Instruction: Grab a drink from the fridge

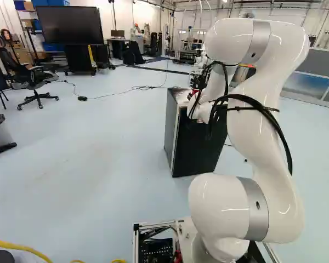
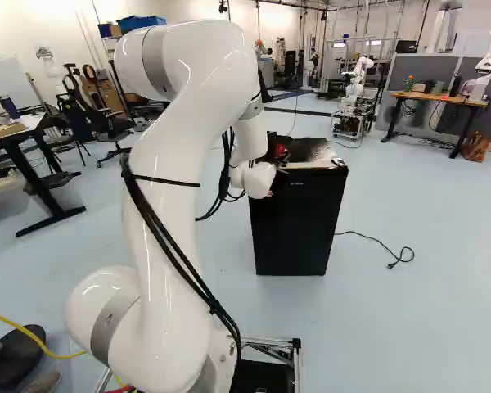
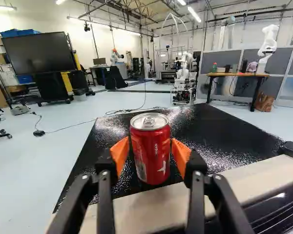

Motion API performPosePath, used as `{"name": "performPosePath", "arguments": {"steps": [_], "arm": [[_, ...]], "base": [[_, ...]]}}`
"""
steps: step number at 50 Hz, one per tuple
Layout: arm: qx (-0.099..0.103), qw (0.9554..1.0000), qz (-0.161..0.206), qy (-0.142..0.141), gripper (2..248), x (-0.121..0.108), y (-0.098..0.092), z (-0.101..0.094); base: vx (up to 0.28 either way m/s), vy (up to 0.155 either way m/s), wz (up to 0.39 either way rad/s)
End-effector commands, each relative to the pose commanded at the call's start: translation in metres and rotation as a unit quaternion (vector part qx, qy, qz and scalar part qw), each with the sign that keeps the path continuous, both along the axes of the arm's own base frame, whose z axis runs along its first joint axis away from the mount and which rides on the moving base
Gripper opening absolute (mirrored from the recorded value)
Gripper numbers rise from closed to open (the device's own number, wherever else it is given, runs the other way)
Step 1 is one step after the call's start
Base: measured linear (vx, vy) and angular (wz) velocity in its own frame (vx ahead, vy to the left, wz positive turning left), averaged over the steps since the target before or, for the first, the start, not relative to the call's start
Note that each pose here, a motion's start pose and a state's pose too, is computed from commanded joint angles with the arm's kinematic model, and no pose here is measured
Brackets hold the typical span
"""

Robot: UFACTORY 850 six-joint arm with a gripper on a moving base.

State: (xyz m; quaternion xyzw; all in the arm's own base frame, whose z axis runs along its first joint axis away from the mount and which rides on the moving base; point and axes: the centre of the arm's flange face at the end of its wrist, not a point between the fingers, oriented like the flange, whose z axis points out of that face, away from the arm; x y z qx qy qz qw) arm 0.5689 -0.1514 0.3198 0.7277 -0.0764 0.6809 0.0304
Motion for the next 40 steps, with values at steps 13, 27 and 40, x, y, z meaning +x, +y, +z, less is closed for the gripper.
{"name": "performPosePath", "arguments": {"steps": [13, 27, 40], "arm": [[0.0, 1.0, 0.0, -0.001, 90, 0.0, 0.0, 0.001], [-0.003, 0.9999, 0.0, -0.011, 90, 0.0, 0.0, 0.014], [-0.006, 0.9997, 0.0, -0.023, 90, 0.0, 0.0, 0.029]], "base": [[0.0, 0.0, 0.0], [0.0, 0.0, 0.0], [0.0, 0.0, 0.0]]}}
